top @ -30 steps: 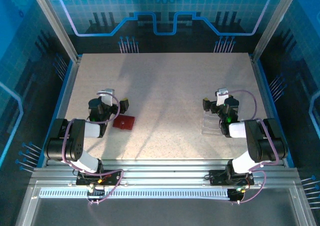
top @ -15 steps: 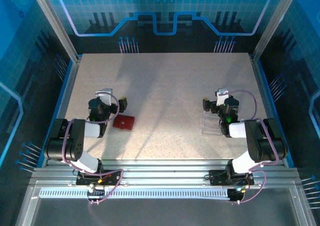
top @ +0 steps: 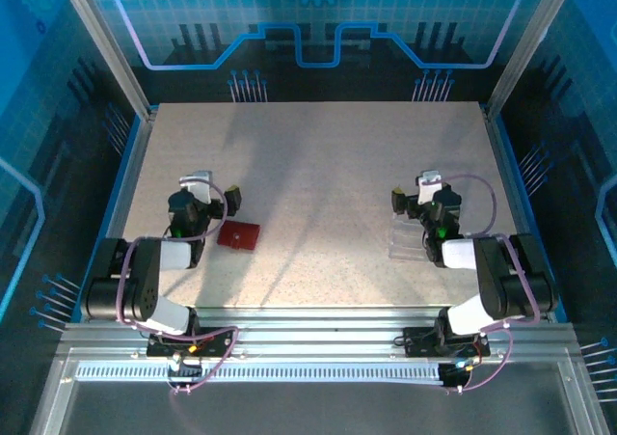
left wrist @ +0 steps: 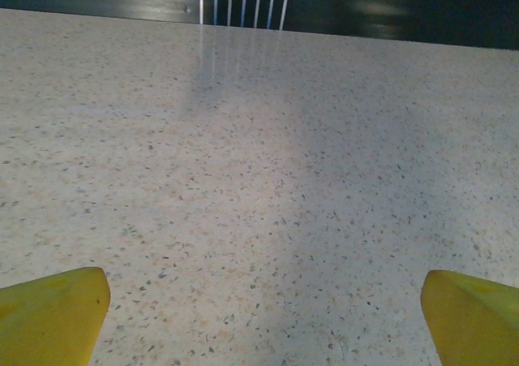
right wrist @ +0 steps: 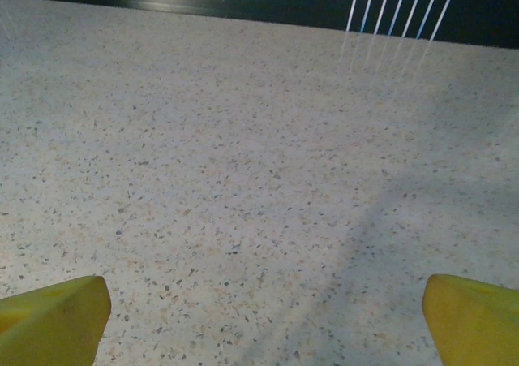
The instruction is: Take the credit cards out of the card holder
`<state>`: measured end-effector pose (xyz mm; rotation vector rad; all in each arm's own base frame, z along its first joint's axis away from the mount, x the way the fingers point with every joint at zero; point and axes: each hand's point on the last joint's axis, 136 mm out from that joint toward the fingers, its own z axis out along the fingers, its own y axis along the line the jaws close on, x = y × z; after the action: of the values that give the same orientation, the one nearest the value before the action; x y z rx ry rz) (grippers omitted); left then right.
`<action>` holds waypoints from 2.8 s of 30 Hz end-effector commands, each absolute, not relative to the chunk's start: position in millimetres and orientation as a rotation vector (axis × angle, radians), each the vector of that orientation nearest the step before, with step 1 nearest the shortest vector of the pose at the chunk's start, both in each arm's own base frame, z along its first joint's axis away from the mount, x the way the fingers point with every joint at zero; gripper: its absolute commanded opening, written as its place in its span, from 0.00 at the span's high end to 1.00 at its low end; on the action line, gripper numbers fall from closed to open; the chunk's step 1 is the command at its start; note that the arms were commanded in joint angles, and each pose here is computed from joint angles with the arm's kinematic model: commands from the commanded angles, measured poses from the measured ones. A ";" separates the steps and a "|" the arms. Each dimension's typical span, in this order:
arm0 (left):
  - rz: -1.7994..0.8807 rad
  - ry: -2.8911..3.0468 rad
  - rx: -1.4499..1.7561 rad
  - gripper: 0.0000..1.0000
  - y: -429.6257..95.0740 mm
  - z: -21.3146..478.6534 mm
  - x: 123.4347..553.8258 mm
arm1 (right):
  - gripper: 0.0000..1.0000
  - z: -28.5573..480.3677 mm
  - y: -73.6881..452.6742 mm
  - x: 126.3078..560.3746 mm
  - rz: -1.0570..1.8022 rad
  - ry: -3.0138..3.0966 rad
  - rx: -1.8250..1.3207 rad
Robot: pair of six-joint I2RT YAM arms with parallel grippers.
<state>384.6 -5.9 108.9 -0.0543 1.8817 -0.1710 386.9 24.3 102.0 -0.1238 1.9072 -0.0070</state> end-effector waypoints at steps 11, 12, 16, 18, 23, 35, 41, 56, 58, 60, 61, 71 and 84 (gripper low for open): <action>-0.290 2.023 -0.445 0.01 -2.8 153.7 383.1 | 0.00 116.9 -3.4 344.9 -0.069 2.129 0.095; -0.339 2.050 -0.448 0.01 -9.9 155.9 383.7 | 0.00 116.1 -3.5 340.3 -0.053 2.154 0.116; -0.490 2.151 -0.467 0.01 -31.7 164.2 381.3 | 0.00 114.3 -2.0 323.7 -0.013 2.259 0.160; -0.594 2.209 -0.484 0.01 -44.6 169.6 379.5 | 0.00 112.4 -6.7 313.8 -0.011 2.323 0.241; -0.868 2.367 -0.449 0.02 -83.2 187.2 366.9 | 0.01 106.4 -7.6 293.3 0.025 2.476 0.336; -0.874 2.454 -0.193 0.00 -95.1 210.5 343.2 | 0.23 93.4 -4.6 268.9 0.122 2.603 0.456; -0.722 2.411 -0.195 0.01 -77.3 205.4 341.8 | 0.40 87.5 -0.5 272.9 0.157 2.614 0.419; -0.691 2.353 -0.320 0.01 -63.7 206.3 337.0 | 0.74 80.1 -12.8 286.2 0.053 2.662 0.388; -0.704 2.358 -0.321 0.01 -64.8 204.5 337.2 | 0.77 78.3 -13.9 289.2 0.049 2.661 0.381; -0.720 2.366 -0.328 0.01 -66.5 201.7 338.7 | 0.82 75.8 -13.6 291.9 0.051 2.671 0.373; -0.732 2.370 -0.335 0.01 -67.5 199.3 339.4 | 0.83 74.4 -13.3 292.5 0.054 2.677 0.371; -0.767 2.400 -0.371 0.01 -70.0 184.4 342.2 | 0.87 69.2 -11.8 295.5 0.062 2.704 0.353; -0.764 2.401 -0.380 0.01 -69.0 182.8 341.6 | 0.79 71.0 -12.8 286.6 0.050 2.699 0.356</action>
<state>341.6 -69.3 186.1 -0.3603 2.4019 -0.7408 293.4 -10.0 75.2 0.3451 2.6774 0.0566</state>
